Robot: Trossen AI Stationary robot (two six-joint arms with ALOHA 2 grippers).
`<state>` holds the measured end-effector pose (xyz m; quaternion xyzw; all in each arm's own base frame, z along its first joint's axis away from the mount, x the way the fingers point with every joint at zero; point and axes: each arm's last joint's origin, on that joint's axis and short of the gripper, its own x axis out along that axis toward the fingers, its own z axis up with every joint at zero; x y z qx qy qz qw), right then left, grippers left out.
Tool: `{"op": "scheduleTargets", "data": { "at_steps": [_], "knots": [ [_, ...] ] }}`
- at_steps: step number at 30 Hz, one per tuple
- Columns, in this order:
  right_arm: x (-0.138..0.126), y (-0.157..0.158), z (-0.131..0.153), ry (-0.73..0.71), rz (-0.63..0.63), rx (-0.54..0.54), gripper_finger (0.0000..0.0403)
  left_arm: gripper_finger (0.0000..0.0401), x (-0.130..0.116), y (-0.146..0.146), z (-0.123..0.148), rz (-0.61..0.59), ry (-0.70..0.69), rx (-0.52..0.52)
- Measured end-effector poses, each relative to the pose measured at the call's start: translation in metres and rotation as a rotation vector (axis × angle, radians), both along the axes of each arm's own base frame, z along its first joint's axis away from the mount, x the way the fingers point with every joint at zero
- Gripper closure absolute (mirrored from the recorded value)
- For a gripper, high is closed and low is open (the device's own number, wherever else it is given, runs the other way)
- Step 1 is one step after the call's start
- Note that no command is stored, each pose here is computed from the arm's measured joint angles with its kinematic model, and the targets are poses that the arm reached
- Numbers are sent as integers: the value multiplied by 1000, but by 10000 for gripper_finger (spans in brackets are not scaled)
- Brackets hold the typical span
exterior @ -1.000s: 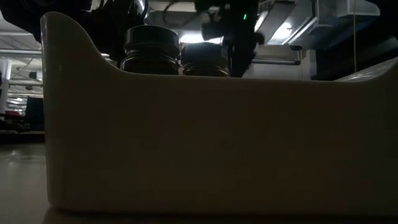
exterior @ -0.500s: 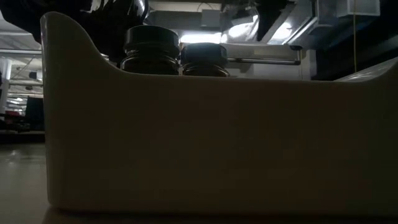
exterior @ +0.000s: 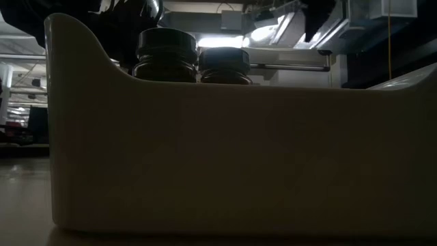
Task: Sort spices by type
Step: Put the yellow seasoning bottle into the black bin
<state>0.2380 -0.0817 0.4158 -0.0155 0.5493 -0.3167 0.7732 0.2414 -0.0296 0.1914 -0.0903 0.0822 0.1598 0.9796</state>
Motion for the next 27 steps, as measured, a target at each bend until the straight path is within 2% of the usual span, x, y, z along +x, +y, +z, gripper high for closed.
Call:
{"op": "scheduleTargets", "data": {
  "at_steps": [5,9,13,21,27],
  "knots": [
    [-32,8,-18,-26,-51,-30,240,178,0,0,0,1,-1,-5],
    [-51,20,-41,-172,-18,9,240,178,0,0,0,1,0,-6],
    [-64,35,-66,-295,51,5,240,178,0,0,0,2,-1,-10],
    [-64,64,-105,-537,269,-16,240,178,1,5,2,26,-30,-37],
    [-56,81,-131,-557,391,-19,240,178,5,18,22,72,-205,4]
  ]
}}
